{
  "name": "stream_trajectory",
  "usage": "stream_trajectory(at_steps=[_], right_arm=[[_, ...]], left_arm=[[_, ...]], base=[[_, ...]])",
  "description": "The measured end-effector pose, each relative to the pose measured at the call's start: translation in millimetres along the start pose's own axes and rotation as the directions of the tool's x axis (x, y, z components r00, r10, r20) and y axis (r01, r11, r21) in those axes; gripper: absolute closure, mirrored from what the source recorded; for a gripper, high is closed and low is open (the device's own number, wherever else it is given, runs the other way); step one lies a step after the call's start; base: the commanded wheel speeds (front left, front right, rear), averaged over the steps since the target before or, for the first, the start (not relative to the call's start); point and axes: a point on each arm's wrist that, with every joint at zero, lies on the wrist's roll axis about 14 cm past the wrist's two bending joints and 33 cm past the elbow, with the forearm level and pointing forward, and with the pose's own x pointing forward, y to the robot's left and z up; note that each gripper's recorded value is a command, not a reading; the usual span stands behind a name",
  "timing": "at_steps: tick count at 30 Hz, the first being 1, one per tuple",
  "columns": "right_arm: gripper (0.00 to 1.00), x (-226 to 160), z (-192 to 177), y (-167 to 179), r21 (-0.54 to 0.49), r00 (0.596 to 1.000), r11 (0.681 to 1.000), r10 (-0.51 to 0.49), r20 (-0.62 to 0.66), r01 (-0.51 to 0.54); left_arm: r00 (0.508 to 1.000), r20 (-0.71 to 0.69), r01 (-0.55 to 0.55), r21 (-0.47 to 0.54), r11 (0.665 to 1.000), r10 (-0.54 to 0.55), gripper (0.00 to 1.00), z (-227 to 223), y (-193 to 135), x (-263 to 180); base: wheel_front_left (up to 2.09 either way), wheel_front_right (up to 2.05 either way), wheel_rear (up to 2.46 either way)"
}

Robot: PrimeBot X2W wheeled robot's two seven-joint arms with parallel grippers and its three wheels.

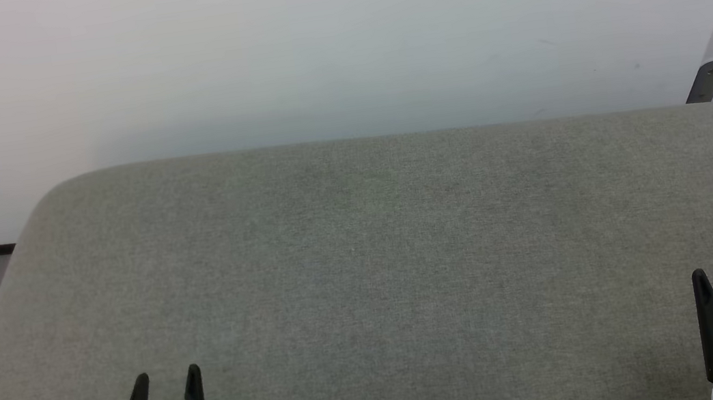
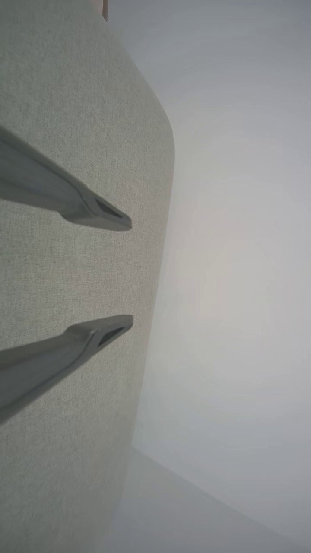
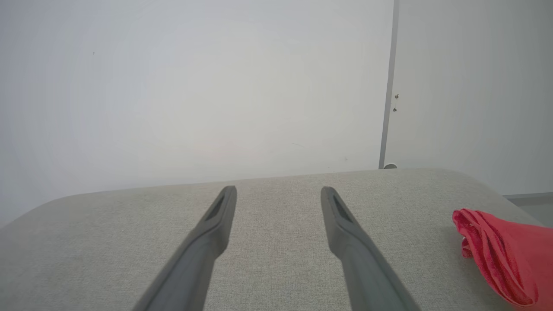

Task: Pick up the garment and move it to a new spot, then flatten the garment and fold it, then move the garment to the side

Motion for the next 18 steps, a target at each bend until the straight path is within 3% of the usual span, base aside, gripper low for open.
stream_trajectory(at_steps=[3,4,10,18], right_arm=[[0.0,0,0,0,0.008,1.0,1.0,0.0,0.001,0.0],[1.0,0,0,0,0.008,1.0,1.0,0.0,0.003,0.0],[1.0,-4,-20,-2,0.021,0.998,1.0,-0.012,-0.058,0.013],[1.0,-6,-31,-6,0.157,0.995,0.986,-0.034,-0.096,0.049]], left_arm=[[1.0,0.001,0.0,0.001,1.0,0.0,0.0,0,0,1],[1.0,0.003,0.001,0.0,1.0,-0.001,1.0,1,0,1],[0.997,-0.069,-0.021,-0.028,0.999,0.019,1.0,-23,-1,-9],[0.993,-0.105,-0.068,-0.153,0.986,0.052,1.0,-32,2,-9]], base=[[0.0,0.0,0.0],[0.0,0.0,0.0],[0.0,0.0,0.0],[0.0,0.0,0.0]])
